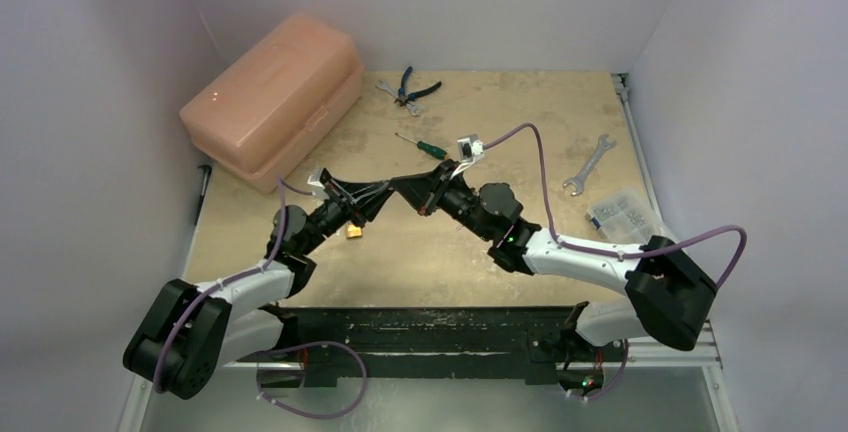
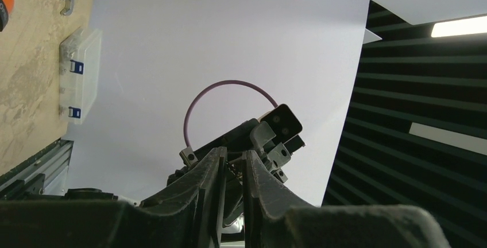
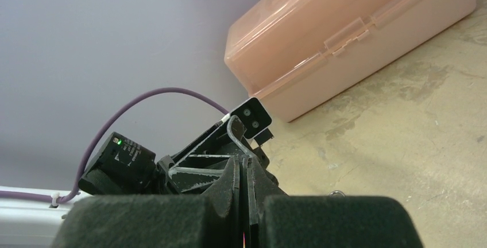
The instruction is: Unlock with the key
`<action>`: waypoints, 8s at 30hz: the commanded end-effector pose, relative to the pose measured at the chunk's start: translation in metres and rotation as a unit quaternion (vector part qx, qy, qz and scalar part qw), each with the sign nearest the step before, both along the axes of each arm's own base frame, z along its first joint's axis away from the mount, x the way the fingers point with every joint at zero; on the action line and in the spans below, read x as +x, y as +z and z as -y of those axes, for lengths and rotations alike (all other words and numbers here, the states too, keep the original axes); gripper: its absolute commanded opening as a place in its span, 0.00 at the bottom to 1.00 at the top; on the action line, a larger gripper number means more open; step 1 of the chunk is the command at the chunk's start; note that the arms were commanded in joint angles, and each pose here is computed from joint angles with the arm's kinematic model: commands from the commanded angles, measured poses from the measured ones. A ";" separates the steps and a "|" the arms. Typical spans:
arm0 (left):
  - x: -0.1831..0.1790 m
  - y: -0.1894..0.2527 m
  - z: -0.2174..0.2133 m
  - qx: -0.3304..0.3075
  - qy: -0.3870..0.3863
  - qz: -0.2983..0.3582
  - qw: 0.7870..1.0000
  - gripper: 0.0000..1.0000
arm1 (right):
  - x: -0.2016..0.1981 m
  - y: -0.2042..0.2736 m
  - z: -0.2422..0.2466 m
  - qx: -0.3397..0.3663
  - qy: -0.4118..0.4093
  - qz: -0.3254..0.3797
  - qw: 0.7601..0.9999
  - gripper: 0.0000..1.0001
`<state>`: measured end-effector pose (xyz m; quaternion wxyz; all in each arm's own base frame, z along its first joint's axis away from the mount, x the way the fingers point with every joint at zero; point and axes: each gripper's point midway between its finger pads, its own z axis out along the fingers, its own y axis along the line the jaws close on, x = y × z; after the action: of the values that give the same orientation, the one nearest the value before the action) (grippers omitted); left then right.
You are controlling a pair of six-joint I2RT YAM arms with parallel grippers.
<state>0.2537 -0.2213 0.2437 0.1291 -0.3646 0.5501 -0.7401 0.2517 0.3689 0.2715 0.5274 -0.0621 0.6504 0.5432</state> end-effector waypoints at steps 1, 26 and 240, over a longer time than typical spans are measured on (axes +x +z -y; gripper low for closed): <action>-0.005 0.029 -0.008 -0.066 -0.001 0.001 0.998 0.19 | -0.008 0.012 0.005 0.016 0.007 0.014 1.000 0.00; -0.002 0.021 -0.011 -0.030 0.025 -0.004 0.999 0.17 | -0.013 0.018 0.013 0.021 0.004 0.021 1.000 0.00; 0.029 -0.053 -0.097 0.726 -0.025 0.082 0.682 0.92 | -0.014 -0.003 0.065 -0.097 -0.074 -0.061 0.991 0.00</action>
<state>0.2858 -0.1542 0.2138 0.3953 -0.0608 0.8881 -0.2267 0.2288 0.3157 0.2669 0.5078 -0.0648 0.7237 0.4628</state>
